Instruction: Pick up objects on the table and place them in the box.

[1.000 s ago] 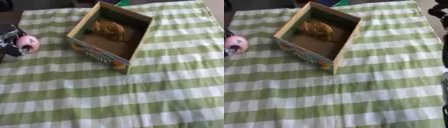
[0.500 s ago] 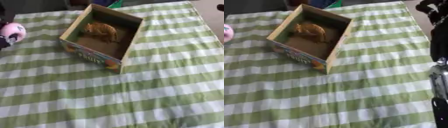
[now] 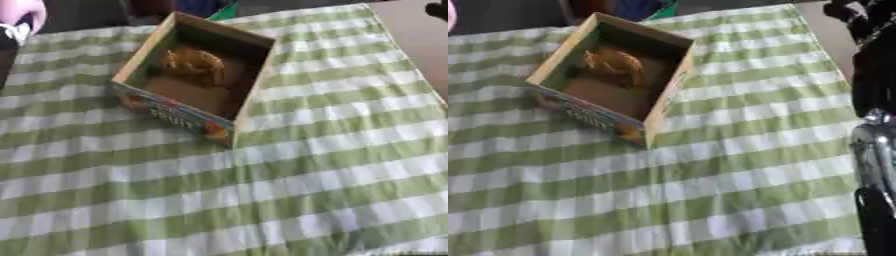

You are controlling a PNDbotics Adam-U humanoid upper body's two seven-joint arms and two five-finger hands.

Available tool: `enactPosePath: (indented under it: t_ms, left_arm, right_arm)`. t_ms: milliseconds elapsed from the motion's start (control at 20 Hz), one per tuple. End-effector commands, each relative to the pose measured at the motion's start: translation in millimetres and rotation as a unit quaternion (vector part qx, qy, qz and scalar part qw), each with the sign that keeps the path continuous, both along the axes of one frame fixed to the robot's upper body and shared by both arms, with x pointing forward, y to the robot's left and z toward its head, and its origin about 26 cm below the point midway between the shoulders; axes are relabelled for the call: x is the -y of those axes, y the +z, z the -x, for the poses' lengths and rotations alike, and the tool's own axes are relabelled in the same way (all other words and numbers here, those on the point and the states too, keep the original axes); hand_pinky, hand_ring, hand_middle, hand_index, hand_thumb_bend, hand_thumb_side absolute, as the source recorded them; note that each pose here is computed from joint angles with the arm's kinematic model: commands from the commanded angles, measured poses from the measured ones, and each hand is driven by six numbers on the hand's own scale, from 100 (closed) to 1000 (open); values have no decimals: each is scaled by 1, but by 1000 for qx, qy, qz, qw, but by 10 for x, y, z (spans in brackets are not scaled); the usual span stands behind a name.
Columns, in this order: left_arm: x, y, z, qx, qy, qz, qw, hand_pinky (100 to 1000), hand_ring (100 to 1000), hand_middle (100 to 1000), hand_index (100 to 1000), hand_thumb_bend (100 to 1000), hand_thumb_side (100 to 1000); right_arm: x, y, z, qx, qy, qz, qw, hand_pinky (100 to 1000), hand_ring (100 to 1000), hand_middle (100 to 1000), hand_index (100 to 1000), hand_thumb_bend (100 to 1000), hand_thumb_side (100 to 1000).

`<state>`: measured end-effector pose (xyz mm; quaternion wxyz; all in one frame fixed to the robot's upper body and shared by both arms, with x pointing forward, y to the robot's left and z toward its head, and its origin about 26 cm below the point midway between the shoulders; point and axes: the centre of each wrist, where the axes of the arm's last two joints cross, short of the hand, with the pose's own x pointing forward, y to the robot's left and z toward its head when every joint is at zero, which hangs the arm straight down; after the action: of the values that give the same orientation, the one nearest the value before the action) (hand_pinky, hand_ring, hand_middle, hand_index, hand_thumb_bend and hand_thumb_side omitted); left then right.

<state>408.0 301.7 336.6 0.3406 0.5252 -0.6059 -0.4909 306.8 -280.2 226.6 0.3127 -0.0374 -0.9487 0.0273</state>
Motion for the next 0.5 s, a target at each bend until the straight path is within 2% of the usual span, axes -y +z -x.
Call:
enactPosePath:
  t_ms: [50,250,500]
  left_arm:
    - [199,224,50,46,-30,-4,999,182,466,388,496,100,269]
    - [458,279,-1,62,-67,4,996,184,466,387,495,100,270]
    - [744,250,-93,61,-103,18,993,193,467,387,494,100,269]
  right_arm:
    - [-21,103,25,20,10,6,1000,752,838,545,870,100,1000]
    - [-41,118,19,22,15,4,1000,751,838,545,870,100,1000]
    - [-56,126,15,24,19,1,1000,751,839,544,870,100,1000]
